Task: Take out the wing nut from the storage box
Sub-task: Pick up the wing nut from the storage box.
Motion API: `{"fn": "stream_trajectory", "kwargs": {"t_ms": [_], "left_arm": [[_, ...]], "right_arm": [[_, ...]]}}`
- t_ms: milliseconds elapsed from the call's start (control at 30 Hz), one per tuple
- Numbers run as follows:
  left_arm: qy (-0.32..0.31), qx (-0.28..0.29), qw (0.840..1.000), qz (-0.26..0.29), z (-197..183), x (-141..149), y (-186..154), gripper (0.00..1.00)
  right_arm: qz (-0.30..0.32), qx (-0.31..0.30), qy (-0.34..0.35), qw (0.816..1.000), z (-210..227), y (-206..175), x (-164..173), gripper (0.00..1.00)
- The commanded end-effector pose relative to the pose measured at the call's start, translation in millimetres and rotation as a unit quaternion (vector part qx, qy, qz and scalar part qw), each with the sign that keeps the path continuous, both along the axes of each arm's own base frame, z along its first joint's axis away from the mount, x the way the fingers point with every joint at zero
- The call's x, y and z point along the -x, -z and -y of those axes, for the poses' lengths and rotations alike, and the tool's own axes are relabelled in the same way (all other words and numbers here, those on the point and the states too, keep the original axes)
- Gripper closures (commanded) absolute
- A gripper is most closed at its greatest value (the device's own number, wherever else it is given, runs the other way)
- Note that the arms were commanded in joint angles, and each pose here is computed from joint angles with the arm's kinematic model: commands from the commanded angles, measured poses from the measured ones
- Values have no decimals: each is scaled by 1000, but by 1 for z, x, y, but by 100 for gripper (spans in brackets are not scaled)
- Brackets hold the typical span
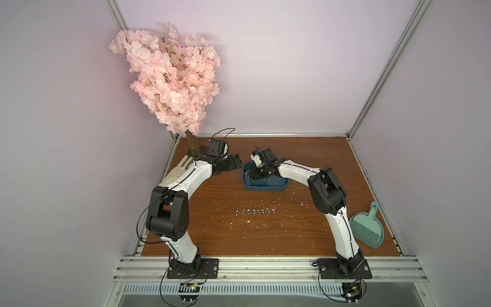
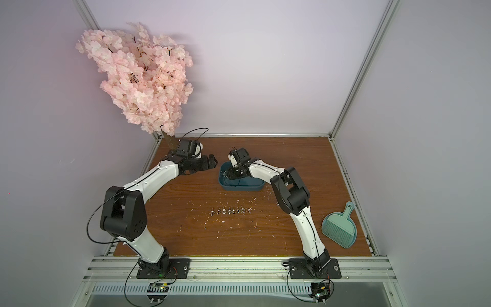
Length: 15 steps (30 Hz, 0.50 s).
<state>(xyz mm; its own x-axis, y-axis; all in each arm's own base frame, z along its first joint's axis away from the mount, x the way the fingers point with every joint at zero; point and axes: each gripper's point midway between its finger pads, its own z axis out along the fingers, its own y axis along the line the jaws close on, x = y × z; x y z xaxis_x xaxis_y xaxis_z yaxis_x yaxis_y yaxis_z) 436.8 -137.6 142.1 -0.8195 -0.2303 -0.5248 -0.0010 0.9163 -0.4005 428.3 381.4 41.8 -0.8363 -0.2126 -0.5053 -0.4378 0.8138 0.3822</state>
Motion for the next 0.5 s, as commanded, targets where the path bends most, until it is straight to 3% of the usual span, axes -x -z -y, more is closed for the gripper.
{"fn": "stream_trajectory", "kwargs": {"t_ms": [0,167,300,467], "left_arm": [[1,6,1000,11,-4,-1,-9,0],[1,7,1000,11,-3,-2,-9,0],[3,8,1000,9,-3,-2,-9,0],[2,6,1000,11,-3,-1,-10,0]], "right_arm": [[17,-19,-20,999,-6,-27,6,57],[17,-11,-23,1000,-7,-22,6,60],[15,-13,-26,999,-9,-19,5,75],[24,-12,-18,999,-6,-26,4,86]]}}
